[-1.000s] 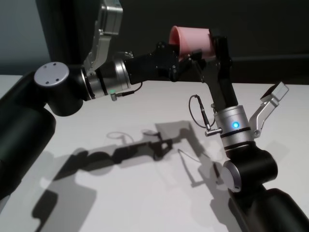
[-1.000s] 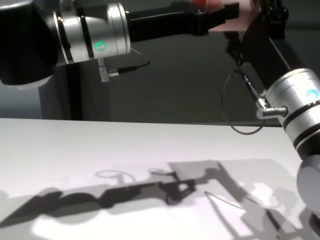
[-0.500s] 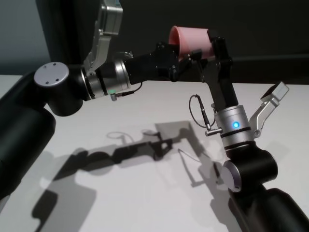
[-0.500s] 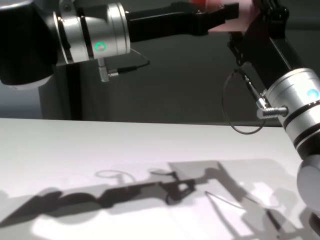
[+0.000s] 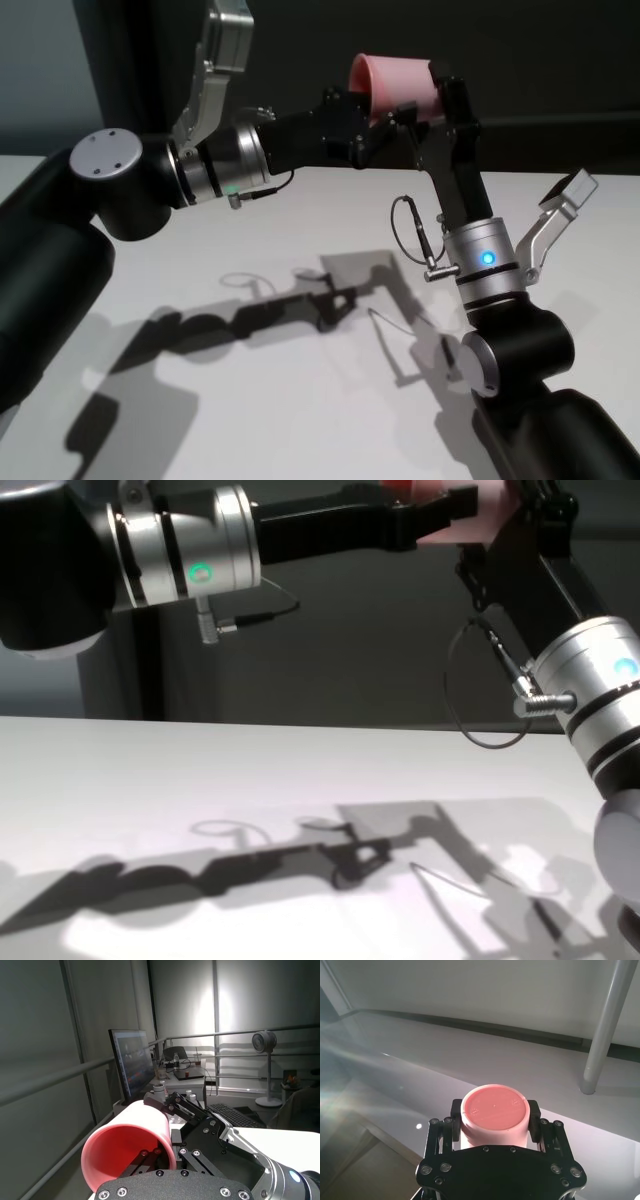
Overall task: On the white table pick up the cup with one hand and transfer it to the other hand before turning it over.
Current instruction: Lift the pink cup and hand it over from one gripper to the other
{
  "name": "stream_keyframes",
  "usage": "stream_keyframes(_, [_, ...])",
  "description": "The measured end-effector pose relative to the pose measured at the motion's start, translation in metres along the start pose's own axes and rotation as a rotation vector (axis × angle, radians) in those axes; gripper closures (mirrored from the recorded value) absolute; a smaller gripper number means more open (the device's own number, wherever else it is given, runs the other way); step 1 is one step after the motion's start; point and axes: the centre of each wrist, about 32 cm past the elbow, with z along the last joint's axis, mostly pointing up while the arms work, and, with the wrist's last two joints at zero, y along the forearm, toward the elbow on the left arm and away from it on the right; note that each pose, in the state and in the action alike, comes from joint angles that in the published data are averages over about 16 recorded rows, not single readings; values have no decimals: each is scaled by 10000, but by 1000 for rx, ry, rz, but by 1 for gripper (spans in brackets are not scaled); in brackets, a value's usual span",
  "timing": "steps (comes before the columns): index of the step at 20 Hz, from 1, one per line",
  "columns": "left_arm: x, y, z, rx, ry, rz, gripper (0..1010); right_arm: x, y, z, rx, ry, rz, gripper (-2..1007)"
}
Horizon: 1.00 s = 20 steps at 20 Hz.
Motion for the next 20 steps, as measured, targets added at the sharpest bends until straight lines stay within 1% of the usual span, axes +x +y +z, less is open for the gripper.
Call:
stream_keyframes(7, [0, 0, 0, 0, 0, 0, 961, 1, 0, 0, 0, 0, 0, 262])
stream_keyframes(11, [0, -1, 0, 0, 0, 0, 936, 1, -1, 1, 0, 0, -1, 262])
stream_keyframes(16, [-1, -1, 1, 0, 0, -1, 857, 2, -1, 1, 0, 0, -2, 262])
stream_keyframes(20, [-2, 1, 3, -1, -1, -1, 757, 2, -1, 1, 0, 0, -3, 262])
